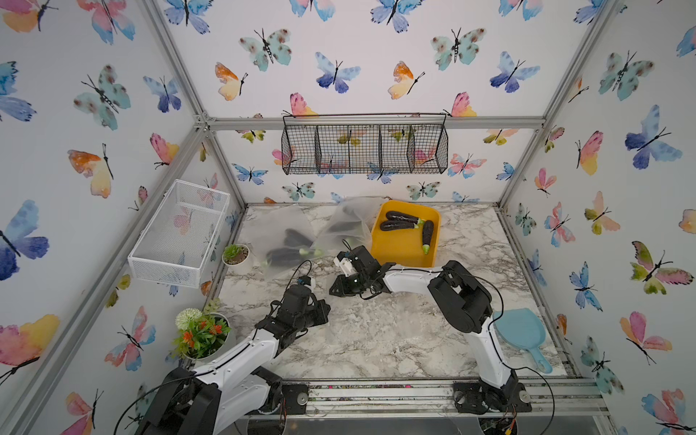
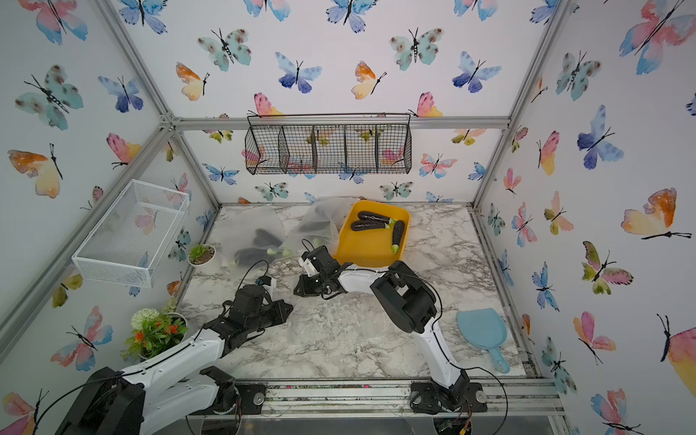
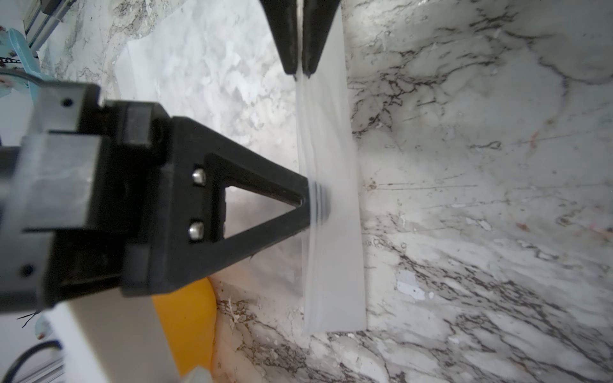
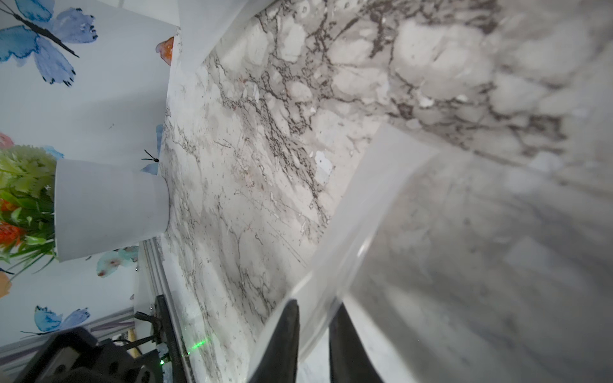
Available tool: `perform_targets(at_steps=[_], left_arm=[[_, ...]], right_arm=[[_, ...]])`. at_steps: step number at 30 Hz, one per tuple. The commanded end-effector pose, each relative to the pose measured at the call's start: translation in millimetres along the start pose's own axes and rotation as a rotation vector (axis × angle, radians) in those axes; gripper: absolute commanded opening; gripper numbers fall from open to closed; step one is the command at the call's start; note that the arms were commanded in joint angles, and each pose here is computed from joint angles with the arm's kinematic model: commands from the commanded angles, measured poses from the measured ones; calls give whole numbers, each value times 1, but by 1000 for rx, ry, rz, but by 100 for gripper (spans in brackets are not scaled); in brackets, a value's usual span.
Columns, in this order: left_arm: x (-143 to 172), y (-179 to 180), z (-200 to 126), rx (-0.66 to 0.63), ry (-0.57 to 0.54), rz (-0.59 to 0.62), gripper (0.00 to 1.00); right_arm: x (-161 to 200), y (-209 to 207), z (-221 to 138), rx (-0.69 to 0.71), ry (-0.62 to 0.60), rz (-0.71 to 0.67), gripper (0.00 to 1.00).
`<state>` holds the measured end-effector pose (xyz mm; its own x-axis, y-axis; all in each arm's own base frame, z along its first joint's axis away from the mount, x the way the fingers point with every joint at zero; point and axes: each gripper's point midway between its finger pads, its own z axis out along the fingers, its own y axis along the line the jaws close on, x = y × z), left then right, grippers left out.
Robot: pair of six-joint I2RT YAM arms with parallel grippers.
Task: Place the eggplant in a zip-top bag and seal the zipper
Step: Open the zipper of the food storage bag at the center of the board.
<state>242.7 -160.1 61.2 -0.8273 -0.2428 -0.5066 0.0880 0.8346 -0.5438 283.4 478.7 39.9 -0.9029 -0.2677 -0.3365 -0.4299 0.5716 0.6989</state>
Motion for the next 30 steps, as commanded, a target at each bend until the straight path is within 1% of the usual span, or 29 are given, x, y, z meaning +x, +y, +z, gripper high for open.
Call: perform_targets(at_steps=[1, 2, 3, 6, 8, 12, 16, 22, 27, 30], left_arm=[[-1, -6, -1, 21, 3, 2, 8], [-1, -3, -1, 8, 2, -2, 9], [-2, 0, -2, -16, 1, -4, 13], [-9, 5, -7, -63, -26, -4, 37], [-17, 4, -11, -79, -52, -2, 42], [-29, 2, -11, -102, -74, -1, 43], [-30, -2, 0, -97, -35, 21, 45], [-35, -8, 8, -81, -24, 38, 45], [-26, 0, 13, -107, 6, 41, 35], [-26, 7, 12, -143, 6, 54, 29]], right_arm=[[8, 6, 4, -50, 15, 18, 8], [5, 8, 3, -51, 3, 16, 4], [2, 12, 0, -59, -8, 10, 4], [-7, 26, -13, -85, -53, -15, 4], [-10, 31, -17, -87, -58, -26, 4], [-8, 32, -19, -85, -52, -30, 4], [-8, 34, -21, -84, -53, -37, 4], [-7, 35, -20, -81, -52, -40, 4], [-9, 39, -23, -92, -58, -43, 4], [-10, 41, -25, -89, -60, -50, 4]])
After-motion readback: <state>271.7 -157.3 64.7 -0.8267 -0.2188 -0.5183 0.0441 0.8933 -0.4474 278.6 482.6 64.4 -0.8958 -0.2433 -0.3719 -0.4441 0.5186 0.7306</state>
